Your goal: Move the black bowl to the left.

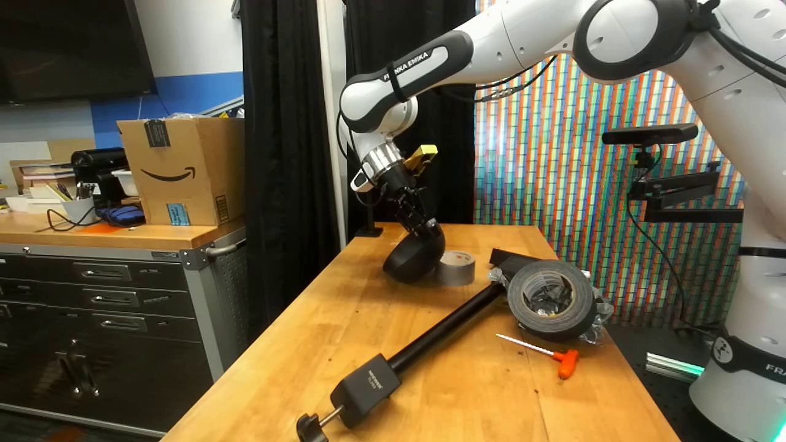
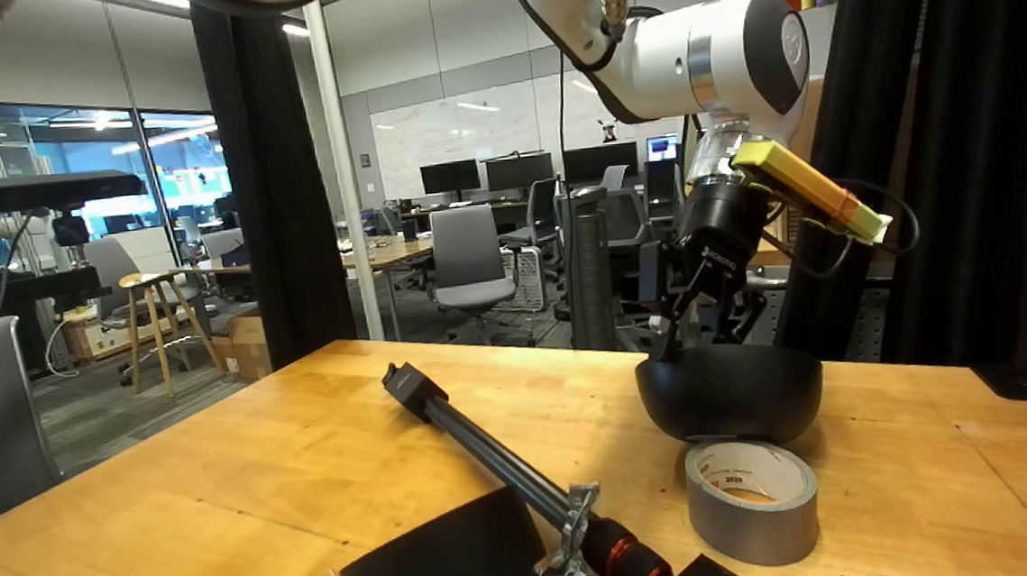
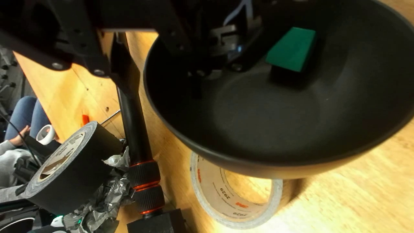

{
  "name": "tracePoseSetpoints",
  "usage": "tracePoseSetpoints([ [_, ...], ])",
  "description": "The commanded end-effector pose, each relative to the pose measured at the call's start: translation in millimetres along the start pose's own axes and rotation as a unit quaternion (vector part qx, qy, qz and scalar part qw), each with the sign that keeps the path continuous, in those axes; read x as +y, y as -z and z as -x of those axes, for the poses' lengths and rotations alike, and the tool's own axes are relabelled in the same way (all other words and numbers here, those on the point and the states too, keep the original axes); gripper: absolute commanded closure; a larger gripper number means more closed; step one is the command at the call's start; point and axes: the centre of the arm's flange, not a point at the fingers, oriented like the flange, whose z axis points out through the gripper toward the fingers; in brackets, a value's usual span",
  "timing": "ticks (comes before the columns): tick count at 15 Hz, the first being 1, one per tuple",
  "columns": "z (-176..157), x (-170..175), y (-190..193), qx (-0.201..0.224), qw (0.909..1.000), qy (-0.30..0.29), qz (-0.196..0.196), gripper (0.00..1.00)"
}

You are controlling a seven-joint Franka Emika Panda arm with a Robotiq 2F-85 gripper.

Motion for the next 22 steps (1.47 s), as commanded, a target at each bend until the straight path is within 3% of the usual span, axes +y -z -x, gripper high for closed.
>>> tracePoseSetpoints([
  [1, -1.0, -1.4, 6.3, -0.006, 1.0000, 0.002, 0.000, 0.86],
  [5, -2.0, -2.1, 6.7, -0.007, 1.0000, 0.002, -0.001, 0.96],
  [11, -1.1, -8.6, 13.6, -0.009, 0.9999, -0.003, 0.009, 0.92],
  [14, -5.5, -19.6, 18.3, -0.016, 0.9996, -0.008, 0.020, 0.94],
  [18, -23.3, -47.3, 28.8, -0.009, 0.9987, -0.028, 0.042, 0.93],
  [22, -56.6, -96.8, 39.4, 0.028, 0.9949, -0.056, 0.080, 0.93],
])
